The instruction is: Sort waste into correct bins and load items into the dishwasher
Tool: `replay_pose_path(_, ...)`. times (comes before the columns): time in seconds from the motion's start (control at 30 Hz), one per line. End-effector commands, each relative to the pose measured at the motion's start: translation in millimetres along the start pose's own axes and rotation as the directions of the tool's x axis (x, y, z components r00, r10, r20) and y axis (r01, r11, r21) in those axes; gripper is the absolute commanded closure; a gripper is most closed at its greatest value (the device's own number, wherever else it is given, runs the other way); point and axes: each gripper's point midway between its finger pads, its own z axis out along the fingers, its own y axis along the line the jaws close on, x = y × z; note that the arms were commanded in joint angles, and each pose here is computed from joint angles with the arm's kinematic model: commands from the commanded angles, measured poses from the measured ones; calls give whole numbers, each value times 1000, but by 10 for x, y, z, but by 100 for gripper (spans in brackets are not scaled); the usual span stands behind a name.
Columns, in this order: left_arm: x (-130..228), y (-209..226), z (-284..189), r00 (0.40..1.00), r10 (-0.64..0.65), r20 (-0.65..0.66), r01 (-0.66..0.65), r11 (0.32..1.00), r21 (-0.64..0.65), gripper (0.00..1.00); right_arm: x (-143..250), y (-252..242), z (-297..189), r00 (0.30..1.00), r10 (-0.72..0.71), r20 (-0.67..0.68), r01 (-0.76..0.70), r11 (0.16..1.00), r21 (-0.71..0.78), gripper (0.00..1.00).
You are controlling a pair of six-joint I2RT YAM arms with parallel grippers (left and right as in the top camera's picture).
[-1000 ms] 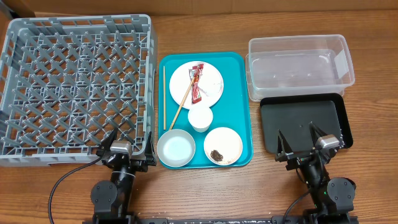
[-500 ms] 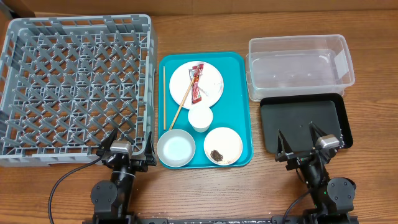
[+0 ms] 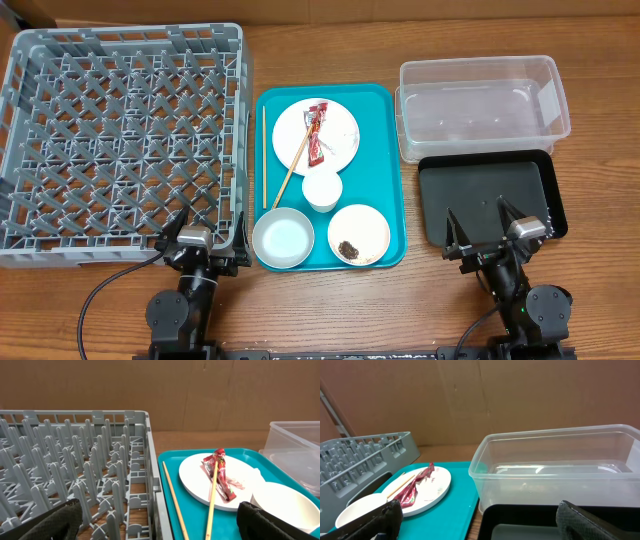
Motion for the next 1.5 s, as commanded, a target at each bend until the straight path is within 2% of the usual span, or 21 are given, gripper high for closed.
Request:
replay_pose_path(0.0, 8, -30, -1, 1000, 19, 2, -19, 1000, 15, 0, -1, -27, -1, 1000, -3, 12, 3, 1000, 12, 0)
replay_pose_path(0.13, 8, -30, -1, 1000, 19, 2, -19, 1000, 15, 0, 5, 24, -2, 1000, -3, 8, 3, 1000, -18, 0)
replay_pose_path(0.33, 8, -30, -1, 1000, 19, 2, -19, 1000, 15, 0, -44, 265, -32, 1000, -8, 6, 9, 988, -151, 0)
replay_pose_path(0.43, 8, -30, -1, 1000, 19, 2, -19, 1000, 15, 0, -236, 397, -89, 1000, -14, 24, 19, 978, -207, 0)
replay_pose_path(0.63, 8, -30, -1, 1000, 19, 2, -19, 1000, 15, 0, -670, 521, -157, 1000, -14, 9, 16, 974, -226, 0)
replay_pose_path(1.0, 8, -30, -1, 1000, 19, 2, -19, 1000, 15, 0, -1355, 754, 227, 962, 32, -271, -109, 956, -273, 0)
replay_pose_path(1.13, 8, -30, -1, 1000, 19, 2, -19, 1000, 15, 0, -1416, 786, 565, 912, 57, -405, -178, 947, -268, 0)
replay_pose_path(1.23, 8, -30, -1, 1000, 19, 2, -19, 1000, 15, 0, -1318, 843, 870, 839, 69, -540, -238, 939, -249, 0)
replay_pose_path(1.33, 8, -30, -1, 1000, 19, 2, -19, 1000, 15, 0, -1094, 936, 1201, 744, 63, -666, -272, 938, -215, 0)
replay_pose_path(1.37, 8, -30, -1, 1000, 19, 2, -19, 1000, 15, 0, -875, 1042, 1415, 677, 42, -735, -275, 940, -200, 0)
replay_pose_path(1.4, 8, -30, -1, 1000, 19, 2, -19, 1000, 15, 0, -817, 1085, 1471, 661, 34, -750, -278, 939, -202, 0)
replay_pose_path(1.43, 8, -30, -1, 1000, 19, 2, -19, 1000, 15, 0, -587, 1275, 1688, 622, 0, -783, -294, 927, -234, 0)
replay_pose_path(1.47, 8, -30, -1, 1000, 19, 2, -19, 1000, 15, 0, -461, 1387, 1847, 629, -21, -777, -301, 915, -268, 0)
